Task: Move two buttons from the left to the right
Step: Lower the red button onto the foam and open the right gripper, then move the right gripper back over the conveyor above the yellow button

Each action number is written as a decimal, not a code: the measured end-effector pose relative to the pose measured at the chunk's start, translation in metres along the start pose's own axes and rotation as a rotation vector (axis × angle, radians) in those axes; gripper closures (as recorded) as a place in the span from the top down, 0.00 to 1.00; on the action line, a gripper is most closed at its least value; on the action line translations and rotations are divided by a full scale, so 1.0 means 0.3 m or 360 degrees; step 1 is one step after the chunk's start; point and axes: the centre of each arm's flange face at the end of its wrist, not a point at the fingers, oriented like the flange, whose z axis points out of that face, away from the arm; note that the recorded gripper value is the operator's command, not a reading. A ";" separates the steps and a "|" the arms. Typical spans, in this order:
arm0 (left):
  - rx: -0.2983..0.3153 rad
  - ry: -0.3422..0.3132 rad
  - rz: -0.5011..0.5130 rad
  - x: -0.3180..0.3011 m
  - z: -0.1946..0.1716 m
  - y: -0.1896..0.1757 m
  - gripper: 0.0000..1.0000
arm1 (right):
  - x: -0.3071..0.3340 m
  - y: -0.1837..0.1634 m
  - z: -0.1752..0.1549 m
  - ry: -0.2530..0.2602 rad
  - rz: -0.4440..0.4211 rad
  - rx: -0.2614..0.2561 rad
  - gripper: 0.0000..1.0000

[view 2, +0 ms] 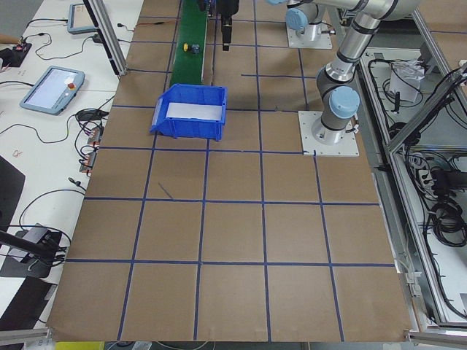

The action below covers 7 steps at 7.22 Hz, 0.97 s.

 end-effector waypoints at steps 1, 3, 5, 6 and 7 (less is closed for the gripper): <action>-0.0020 -0.0008 0.0012 0.009 0.019 -0.010 1.00 | 0.003 0.002 -0.018 0.0016 0.0001 0.0005 1.00; -0.0045 -0.0005 0.0064 0.058 0.038 -0.003 1.00 | -0.003 0.020 -0.151 0.0075 0.0009 0.0053 1.00; -0.0075 0.0024 0.0085 0.082 0.049 0.009 1.00 | -0.052 0.073 -0.328 0.0073 0.0014 0.0066 1.00; -0.0081 0.0031 0.0083 0.081 0.051 0.009 1.00 | -0.095 0.094 -0.400 0.0054 0.0018 0.0055 1.00; -0.0080 0.0037 0.0081 0.082 0.051 0.008 1.00 | -0.173 0.101 -0.474 0.0037 0.0033 0.0045 1.00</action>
